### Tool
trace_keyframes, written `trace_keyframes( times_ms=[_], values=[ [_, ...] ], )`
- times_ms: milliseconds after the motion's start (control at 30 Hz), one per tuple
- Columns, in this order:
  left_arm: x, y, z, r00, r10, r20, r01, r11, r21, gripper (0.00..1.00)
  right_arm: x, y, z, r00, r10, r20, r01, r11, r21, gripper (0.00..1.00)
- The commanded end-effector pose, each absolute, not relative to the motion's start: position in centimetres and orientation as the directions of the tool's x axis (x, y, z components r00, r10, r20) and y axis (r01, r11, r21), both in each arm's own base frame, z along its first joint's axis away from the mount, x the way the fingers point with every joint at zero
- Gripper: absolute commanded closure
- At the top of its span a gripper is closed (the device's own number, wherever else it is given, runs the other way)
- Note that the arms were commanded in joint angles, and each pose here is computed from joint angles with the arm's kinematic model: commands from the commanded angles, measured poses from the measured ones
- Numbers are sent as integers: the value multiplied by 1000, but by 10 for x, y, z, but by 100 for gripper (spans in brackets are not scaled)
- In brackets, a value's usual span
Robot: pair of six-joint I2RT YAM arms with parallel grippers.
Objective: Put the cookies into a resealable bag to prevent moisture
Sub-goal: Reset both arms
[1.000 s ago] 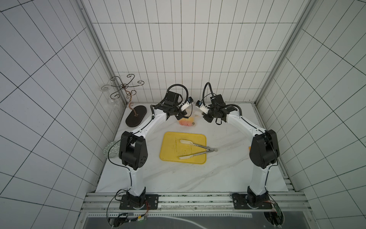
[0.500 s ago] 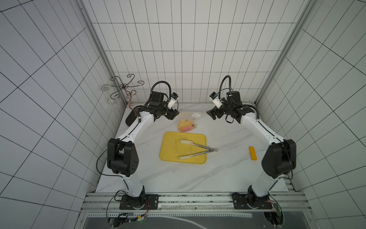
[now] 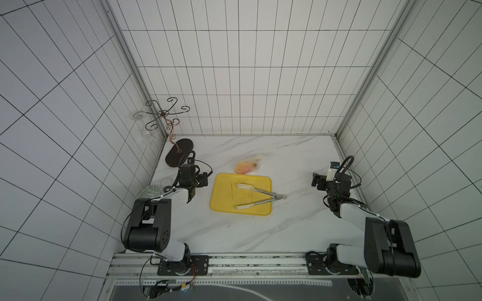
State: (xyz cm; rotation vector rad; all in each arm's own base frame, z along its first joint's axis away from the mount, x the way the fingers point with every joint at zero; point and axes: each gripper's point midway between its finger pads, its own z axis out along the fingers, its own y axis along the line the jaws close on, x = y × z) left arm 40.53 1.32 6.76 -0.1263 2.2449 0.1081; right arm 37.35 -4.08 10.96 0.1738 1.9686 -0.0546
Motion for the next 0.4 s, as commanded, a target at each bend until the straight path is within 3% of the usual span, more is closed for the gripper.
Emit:
trace_keyframes(
  times_ms=[0,100,233,367],
  values=[
    [437,29,116,-421,-87,-903,-215,976,7,3,375,-55,124,-252,141,-957,223,971,84,1],
    [434,21,116,-369,-75,-926,-143,989,-23,3,378,-50,136,-194,85,-977,175,983,51,0],
    [445,13,108,-438,-99,-893,-44,995,-89,3,386,-47,139,-155,88,-984,152,986,64,0],
    [444,0,113,-397,-69,-915,20,996,-84,3,385,-43,138,-138,76,-988,131,990,58,0]
  ],
)
